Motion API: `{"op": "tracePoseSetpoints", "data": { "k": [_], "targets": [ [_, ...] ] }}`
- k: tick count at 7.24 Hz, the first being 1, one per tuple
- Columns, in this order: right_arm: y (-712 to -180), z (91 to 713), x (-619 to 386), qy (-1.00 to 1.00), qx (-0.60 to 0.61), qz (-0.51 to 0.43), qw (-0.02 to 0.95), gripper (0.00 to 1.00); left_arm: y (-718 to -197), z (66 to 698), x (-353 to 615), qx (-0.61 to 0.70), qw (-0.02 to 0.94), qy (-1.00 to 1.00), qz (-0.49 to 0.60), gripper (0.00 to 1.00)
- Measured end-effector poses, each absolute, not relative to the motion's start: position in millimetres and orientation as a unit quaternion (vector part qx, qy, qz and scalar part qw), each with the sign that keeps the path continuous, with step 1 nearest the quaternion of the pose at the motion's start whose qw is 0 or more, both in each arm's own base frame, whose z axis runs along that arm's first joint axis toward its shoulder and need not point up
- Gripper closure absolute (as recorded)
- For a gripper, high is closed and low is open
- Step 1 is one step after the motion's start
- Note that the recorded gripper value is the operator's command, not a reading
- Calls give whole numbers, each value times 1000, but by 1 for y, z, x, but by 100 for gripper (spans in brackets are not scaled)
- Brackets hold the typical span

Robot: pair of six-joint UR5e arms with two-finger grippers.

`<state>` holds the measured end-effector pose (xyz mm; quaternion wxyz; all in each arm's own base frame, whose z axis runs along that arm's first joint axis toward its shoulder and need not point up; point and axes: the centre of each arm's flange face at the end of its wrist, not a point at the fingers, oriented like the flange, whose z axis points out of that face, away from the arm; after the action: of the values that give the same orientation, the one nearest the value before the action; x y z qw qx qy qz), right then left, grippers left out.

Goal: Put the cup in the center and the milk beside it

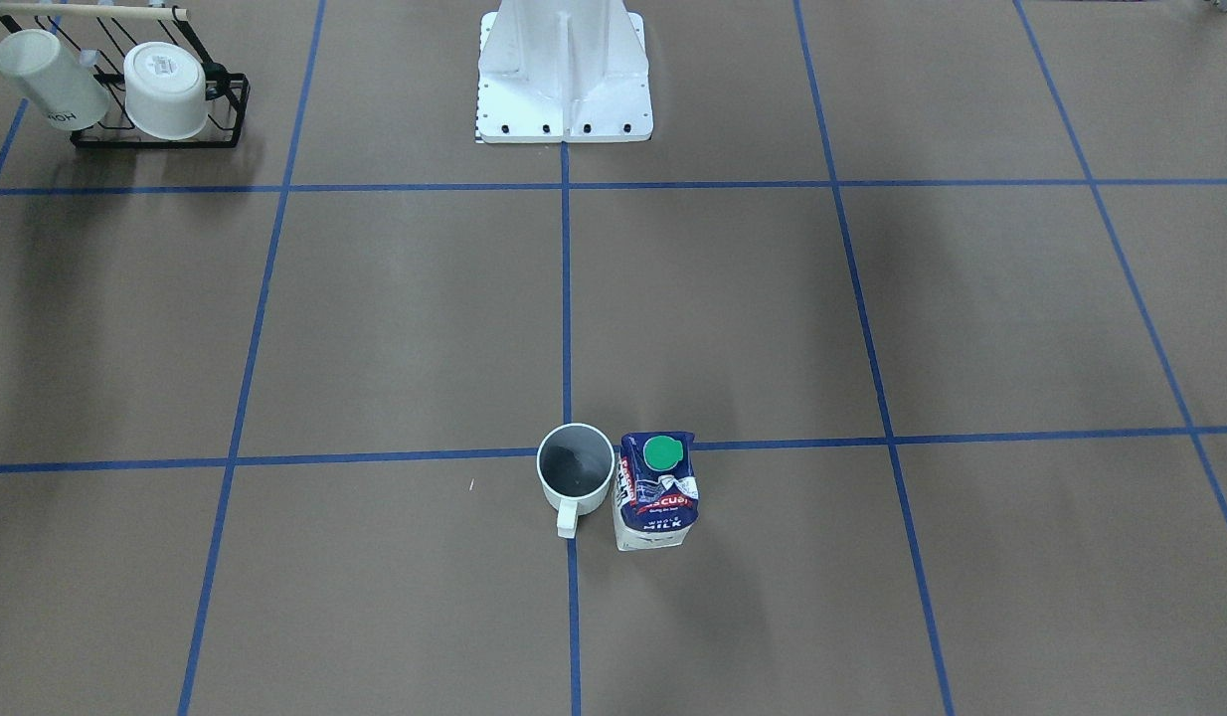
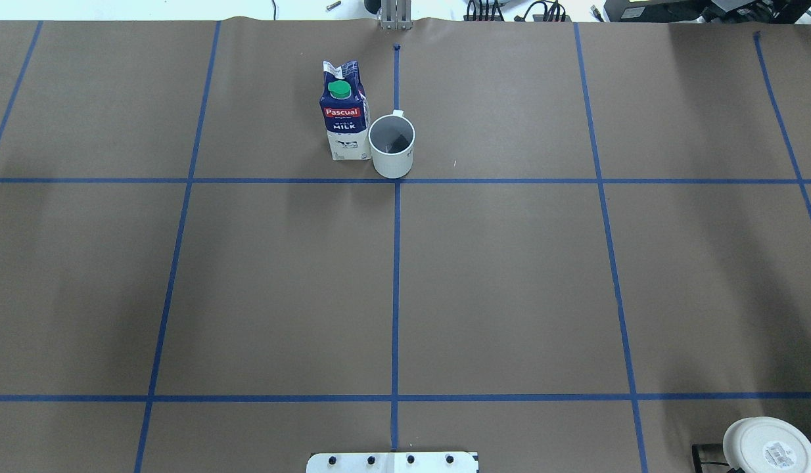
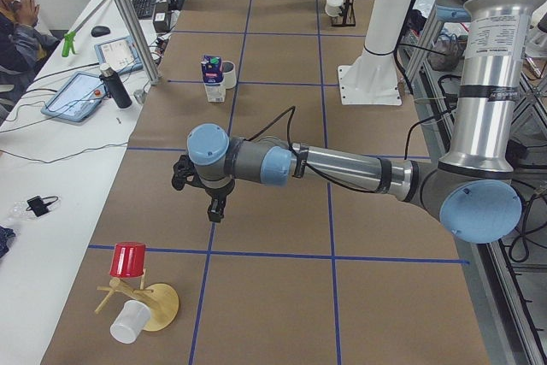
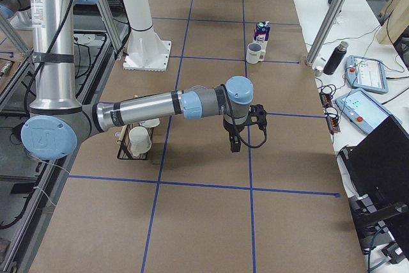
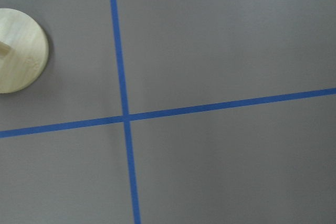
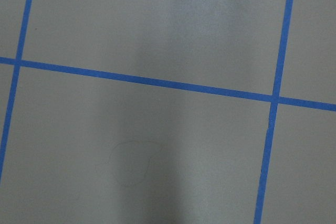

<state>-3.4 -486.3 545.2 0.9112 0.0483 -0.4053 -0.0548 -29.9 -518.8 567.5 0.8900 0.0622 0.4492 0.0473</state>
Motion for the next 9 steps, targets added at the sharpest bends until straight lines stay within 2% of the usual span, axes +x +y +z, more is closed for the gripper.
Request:
{"op": "tracePoseSetpoints", "data": {
  "k": [4, 9],
  "targets": [
    [-479, 528, -5, -420, 61, -65, 903, 0, -474, 587, -32, 68, 889, 450, 53, 2],
    [-468, 516, -4, -424, 69, -70, 900, 0, -458, 580, -33, 78, 888, 450, 57, 2]
  ]
}}
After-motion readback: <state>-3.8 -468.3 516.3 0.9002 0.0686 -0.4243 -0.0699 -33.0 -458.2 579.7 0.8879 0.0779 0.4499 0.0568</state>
